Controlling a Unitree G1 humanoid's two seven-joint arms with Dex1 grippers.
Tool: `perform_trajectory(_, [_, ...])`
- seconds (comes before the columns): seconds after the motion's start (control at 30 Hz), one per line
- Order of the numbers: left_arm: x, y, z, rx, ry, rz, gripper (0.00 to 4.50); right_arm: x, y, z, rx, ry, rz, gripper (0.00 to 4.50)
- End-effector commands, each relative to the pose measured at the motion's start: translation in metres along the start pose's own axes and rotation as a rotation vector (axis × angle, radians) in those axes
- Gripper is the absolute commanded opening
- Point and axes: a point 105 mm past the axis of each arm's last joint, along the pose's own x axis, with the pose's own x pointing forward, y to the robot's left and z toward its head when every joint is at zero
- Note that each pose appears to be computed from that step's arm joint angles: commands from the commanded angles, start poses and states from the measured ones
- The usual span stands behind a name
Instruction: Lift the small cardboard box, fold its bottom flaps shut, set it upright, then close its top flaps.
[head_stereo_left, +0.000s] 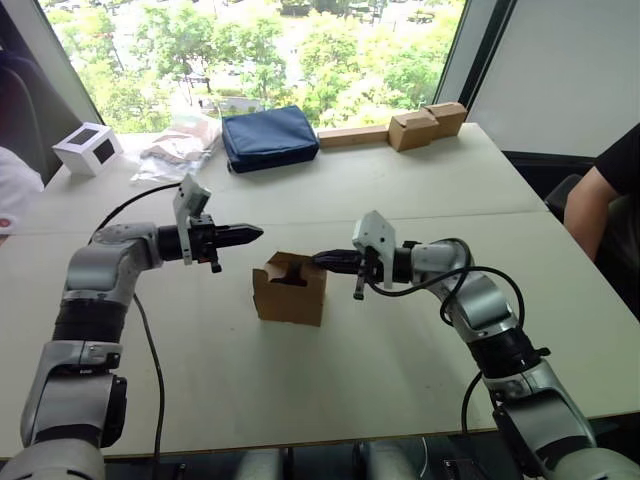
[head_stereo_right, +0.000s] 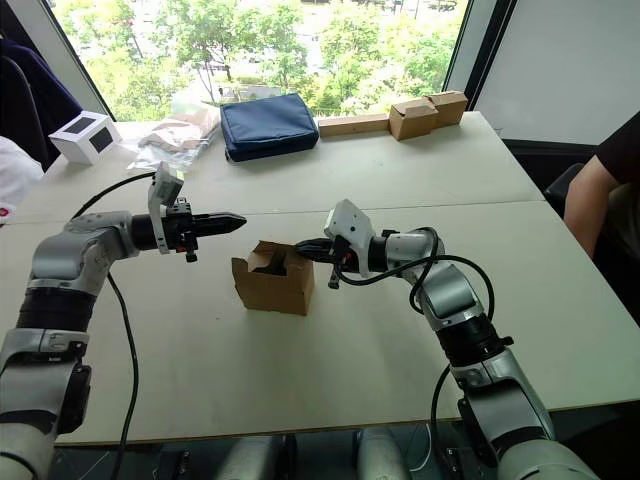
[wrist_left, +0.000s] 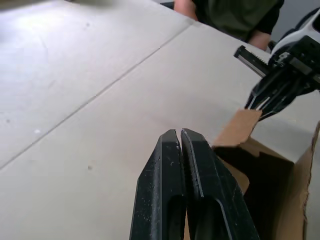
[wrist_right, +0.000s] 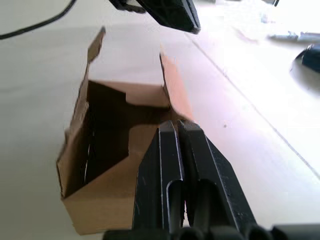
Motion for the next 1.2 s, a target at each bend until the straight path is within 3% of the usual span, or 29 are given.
perform_trajectory(0.03, [0.000,0.020,-0.012,-0.036,-0.003,0.080,0.10,-0.013,-0.005,0.045,-0.095,-0.101,-0.030,0.07])
perform_trajectory(0.2, [0.017,0.027,-0.037,-0.063,0.045,0.089,0.10,-0.016,0.029,0.059,-0.095,-0.120,0.052,0.07])
perform_trajectory(0.47, [0.035,0.027,-0.056,-0.088,0.091,0.057,0.10,0.006,0.075,0.045,-0.058,-0.024,0.119,0.07])
perform_trajectory(0.7, [0.036,0.012,-0.065,-0.113,0.133,-0.061,0.10,0.017,0.073,0.024,-0.152,0.106,0.088,0.07])
perform_trajectory(1.2, [0.024,-0.001,-0.080,-0.117,0.162,-0.094,0.10,0.025,0.062,0.007,-0.203,0.162,0.077,0.07])
